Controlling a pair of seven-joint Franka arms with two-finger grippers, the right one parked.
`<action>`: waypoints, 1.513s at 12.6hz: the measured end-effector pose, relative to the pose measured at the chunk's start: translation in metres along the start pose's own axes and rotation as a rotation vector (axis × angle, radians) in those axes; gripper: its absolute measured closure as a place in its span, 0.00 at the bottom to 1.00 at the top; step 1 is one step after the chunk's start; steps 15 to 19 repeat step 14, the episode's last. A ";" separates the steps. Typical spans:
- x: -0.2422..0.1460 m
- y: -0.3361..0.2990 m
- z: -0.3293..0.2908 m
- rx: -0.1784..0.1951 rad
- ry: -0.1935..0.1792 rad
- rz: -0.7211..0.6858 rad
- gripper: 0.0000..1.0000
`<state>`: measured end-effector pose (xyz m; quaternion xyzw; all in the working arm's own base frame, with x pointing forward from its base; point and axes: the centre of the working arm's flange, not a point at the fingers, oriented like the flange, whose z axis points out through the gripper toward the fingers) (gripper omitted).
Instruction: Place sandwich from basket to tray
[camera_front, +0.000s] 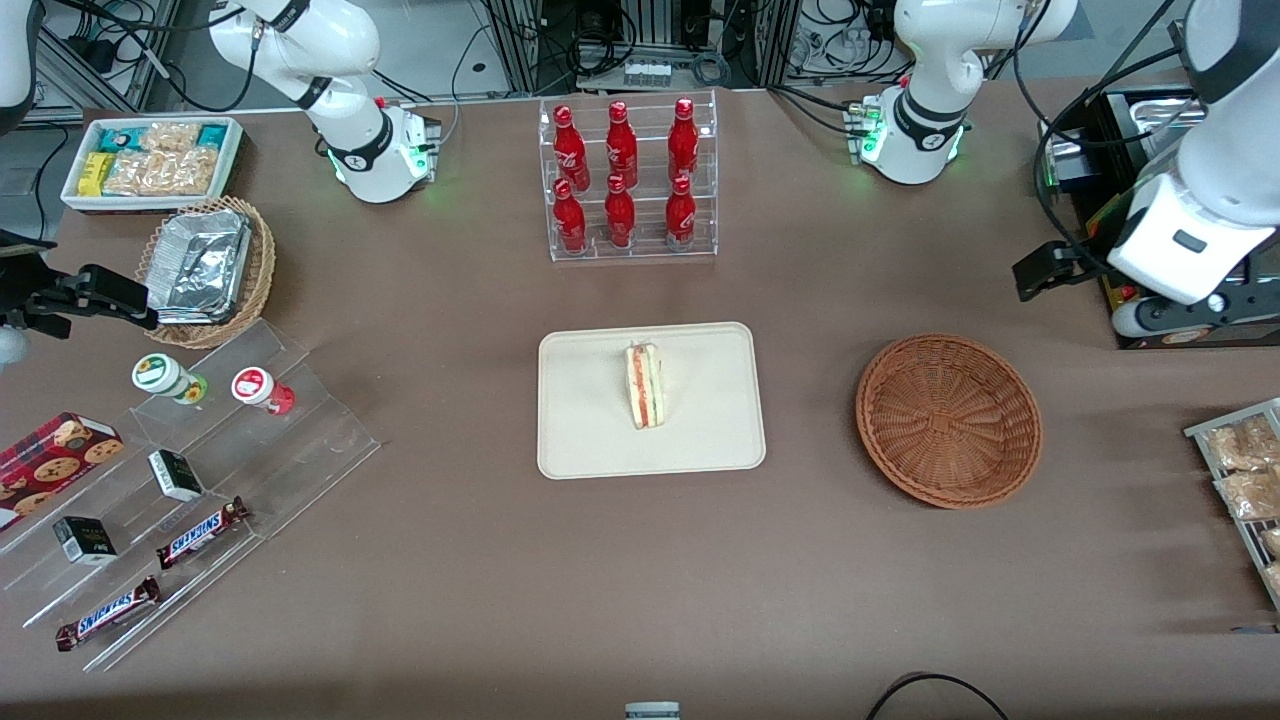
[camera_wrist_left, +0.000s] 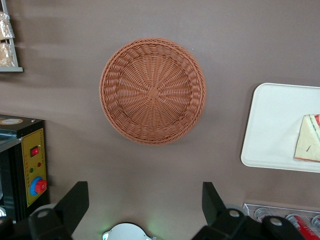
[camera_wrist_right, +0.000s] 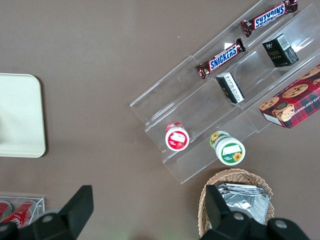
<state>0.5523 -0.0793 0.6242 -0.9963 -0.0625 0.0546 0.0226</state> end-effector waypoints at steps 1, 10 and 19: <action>-0.003 -0.002 -0.004 0.000 0.001 0.006 0.00; -0.026 -0.012 -0.008 -0.004 -0.013 0.039 0.00; -0.022 -0.010 -0.002 -0.010 0.002 0.041 0.00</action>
